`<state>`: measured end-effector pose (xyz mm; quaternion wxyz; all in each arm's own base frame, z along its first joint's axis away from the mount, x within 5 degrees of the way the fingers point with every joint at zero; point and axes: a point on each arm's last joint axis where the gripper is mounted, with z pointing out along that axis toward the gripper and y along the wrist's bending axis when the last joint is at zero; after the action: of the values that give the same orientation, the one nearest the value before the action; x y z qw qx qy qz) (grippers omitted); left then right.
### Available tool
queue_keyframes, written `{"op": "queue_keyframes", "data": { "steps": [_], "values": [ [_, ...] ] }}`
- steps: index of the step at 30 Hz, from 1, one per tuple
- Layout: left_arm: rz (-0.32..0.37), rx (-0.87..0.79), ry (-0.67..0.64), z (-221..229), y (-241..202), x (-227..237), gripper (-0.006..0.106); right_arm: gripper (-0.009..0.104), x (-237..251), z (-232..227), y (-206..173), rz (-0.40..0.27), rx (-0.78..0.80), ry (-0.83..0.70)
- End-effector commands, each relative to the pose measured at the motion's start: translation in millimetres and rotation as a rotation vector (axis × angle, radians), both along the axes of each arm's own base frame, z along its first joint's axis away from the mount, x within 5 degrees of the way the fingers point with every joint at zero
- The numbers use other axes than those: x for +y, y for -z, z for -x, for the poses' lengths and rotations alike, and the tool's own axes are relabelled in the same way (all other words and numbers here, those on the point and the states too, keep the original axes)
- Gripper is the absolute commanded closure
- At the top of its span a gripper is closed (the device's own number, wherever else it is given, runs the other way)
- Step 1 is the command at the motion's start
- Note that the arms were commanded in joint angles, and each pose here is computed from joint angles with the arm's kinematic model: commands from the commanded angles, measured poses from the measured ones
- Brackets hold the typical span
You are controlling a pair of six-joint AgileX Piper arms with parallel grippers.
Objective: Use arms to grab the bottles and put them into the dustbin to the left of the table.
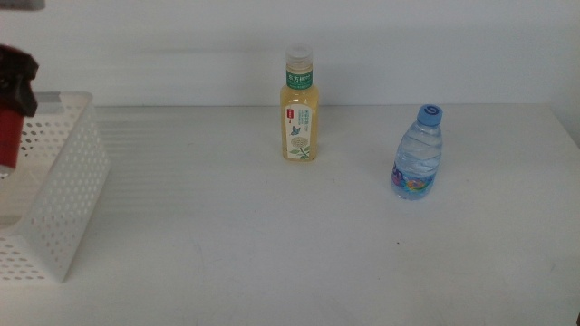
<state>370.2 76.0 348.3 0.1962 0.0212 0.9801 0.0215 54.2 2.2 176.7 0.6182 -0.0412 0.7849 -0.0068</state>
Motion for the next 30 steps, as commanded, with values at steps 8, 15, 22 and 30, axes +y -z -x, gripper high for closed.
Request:
{"op": "queue_keyframes", "data": {
  "steps": [8, 15, 22, 30],
  "values": [
    [0.007, -0.006, -0.046, -13.9, 12.3, 22.6, 0.105, 0.027, -0.3, 0.6, -10.3, 0.011, -0.108, 0.003],
    [0.008, 0.05, -0.048, -32.4, 46.2, 28.8, 0.105, 0.027, -0.3, 0.6, -10.3, 0.011, -0.108, 0.003],
    [0.007, 0.071, -0.049, -45.7, 71.3, 33.0, 0.105, 0.027, -0.3, 0.6, -10.3, 0.011, -0.108, 0.003],
    [0.011, 0.086, -0.053, -57.5, 96.0, 36.3, 0.105, 0.027, -0.3, 0.6, -10.3, 0.011, -0.108, 0.003]
  ]
}}
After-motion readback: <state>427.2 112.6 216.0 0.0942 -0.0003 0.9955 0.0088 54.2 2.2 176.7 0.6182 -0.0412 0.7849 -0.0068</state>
